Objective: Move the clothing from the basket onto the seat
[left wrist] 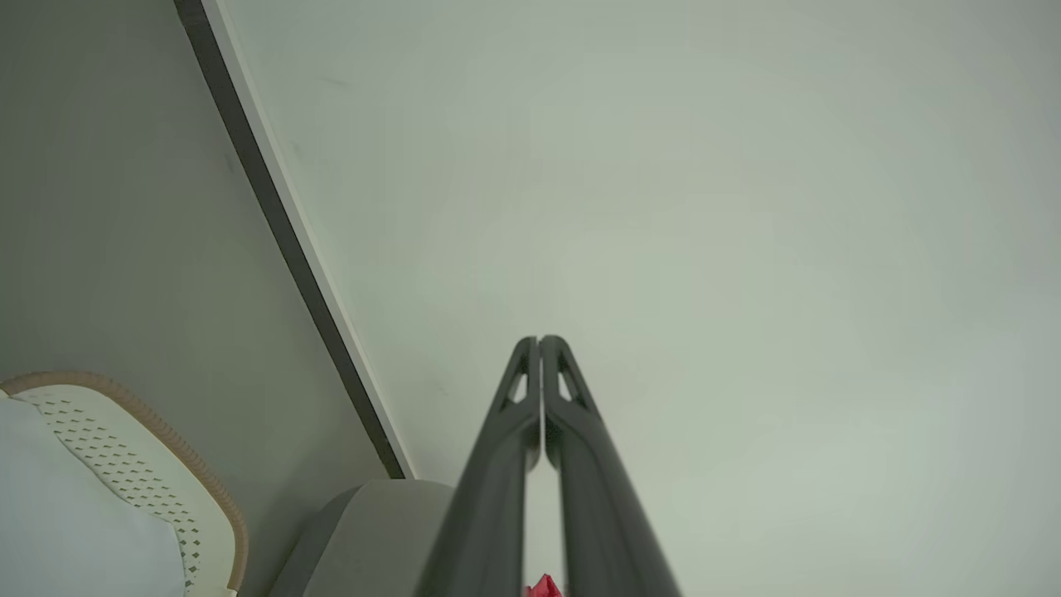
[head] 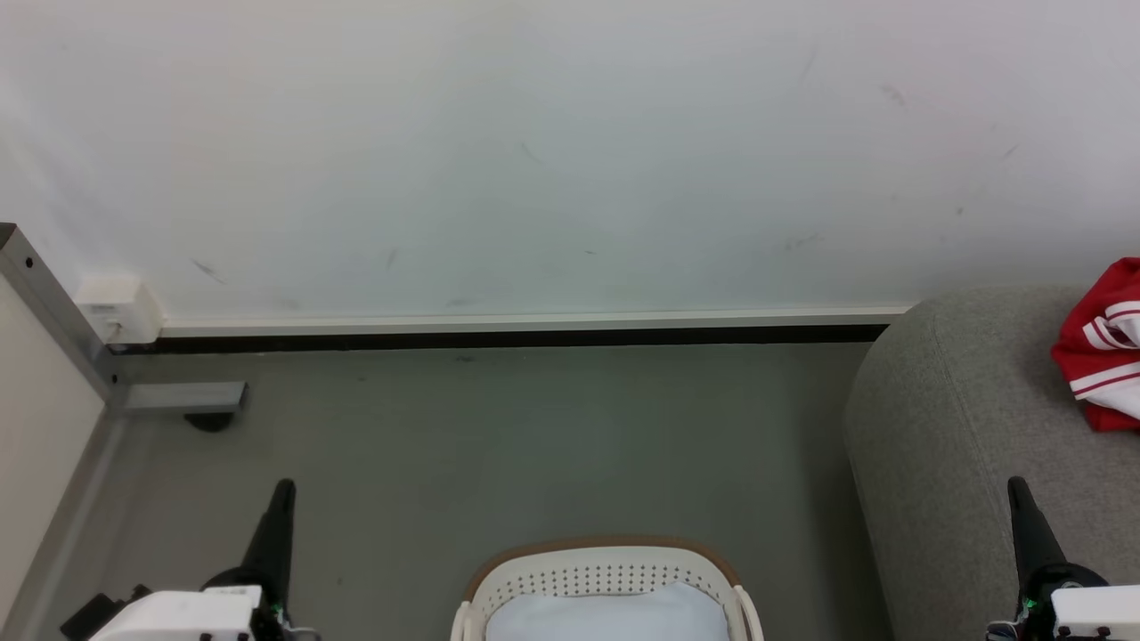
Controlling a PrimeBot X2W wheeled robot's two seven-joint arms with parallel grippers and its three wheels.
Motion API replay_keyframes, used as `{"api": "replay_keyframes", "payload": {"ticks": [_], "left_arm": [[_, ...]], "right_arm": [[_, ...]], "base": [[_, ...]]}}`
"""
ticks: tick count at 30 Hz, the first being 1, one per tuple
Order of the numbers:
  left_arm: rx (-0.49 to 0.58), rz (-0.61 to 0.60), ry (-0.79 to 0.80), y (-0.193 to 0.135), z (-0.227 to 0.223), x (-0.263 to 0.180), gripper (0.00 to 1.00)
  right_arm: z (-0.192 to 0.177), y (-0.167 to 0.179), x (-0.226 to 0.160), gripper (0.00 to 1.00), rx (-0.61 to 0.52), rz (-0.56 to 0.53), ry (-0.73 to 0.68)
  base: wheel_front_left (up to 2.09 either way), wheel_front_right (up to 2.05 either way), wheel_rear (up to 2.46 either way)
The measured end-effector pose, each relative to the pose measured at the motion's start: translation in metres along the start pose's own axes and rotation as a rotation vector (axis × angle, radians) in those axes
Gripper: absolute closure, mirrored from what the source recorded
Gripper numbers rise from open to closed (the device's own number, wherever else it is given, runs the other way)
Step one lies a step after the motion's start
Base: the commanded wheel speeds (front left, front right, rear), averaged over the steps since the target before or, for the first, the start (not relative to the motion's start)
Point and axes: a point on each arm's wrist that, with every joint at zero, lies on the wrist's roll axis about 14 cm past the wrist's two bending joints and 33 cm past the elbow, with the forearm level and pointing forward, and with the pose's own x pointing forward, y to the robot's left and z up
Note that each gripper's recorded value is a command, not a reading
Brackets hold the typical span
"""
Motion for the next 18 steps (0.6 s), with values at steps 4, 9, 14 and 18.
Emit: {"api": "replay_keyframes", "payload": {"ticks": [4,9,14,18], "left_arm": [[-0.027,-0.009,0.003,-0.0024,0.0007,0.0012,1.00],[-0.063,-0.014,0.003,-0.0037,0.0021,0.0019,1.00],[-0.099,-0.029,0.005,-0.0075,0.0033,0.0036,1.00],[-0.123,-0.034,0.004,-0.0085,0.0044,0.0041,1.00]], "right_arm": [[-0.0003,0.0027,0.0018,1.00,0.029,0.009,0.004],[0.0002,0.0049,0.0034,1.00,0.068,0.017,0.004],[-0.0001,0.0066,0.0046,1.00,0.101,0.023,0.008],[0.0000,0.0081,0.0057,1.00,0.133,0.029,0.011]], "base": [[0.00,0.00,0.00],[0.00,0.00,0.00],[0.00,0.00,0.00],[0.00,0.00,0.00]]}}
